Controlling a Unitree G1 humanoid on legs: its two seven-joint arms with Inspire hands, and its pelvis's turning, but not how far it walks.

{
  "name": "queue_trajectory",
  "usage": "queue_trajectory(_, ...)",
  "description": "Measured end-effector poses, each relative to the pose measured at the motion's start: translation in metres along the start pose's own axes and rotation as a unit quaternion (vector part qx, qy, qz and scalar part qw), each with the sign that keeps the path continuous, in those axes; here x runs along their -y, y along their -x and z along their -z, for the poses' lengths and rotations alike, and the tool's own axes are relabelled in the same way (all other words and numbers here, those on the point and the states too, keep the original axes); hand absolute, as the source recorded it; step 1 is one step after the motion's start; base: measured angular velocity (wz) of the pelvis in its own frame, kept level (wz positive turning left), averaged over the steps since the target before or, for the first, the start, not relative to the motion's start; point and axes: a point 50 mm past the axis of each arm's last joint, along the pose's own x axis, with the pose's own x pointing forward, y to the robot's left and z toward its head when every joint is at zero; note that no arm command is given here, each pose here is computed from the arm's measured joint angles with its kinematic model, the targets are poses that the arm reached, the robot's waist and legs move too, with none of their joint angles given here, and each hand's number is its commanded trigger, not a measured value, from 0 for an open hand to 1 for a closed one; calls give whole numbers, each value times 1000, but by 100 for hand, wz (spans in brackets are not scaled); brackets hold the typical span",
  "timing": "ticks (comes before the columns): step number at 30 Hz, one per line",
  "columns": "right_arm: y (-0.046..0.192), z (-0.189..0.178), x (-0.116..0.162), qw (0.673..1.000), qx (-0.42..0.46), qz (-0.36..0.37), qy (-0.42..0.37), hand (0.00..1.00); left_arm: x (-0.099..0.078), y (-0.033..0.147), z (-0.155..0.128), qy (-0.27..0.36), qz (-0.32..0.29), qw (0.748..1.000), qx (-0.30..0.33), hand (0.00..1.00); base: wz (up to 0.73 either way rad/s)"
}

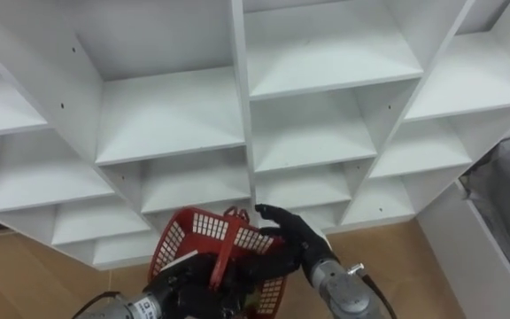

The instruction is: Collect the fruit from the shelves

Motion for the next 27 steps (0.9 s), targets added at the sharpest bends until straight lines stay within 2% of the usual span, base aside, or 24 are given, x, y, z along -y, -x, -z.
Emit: queue_trajectory(27,4,11,-4,1000,-13,-27,-5,0,-6,5,3,-22,-11,1000,-16,100,-1)
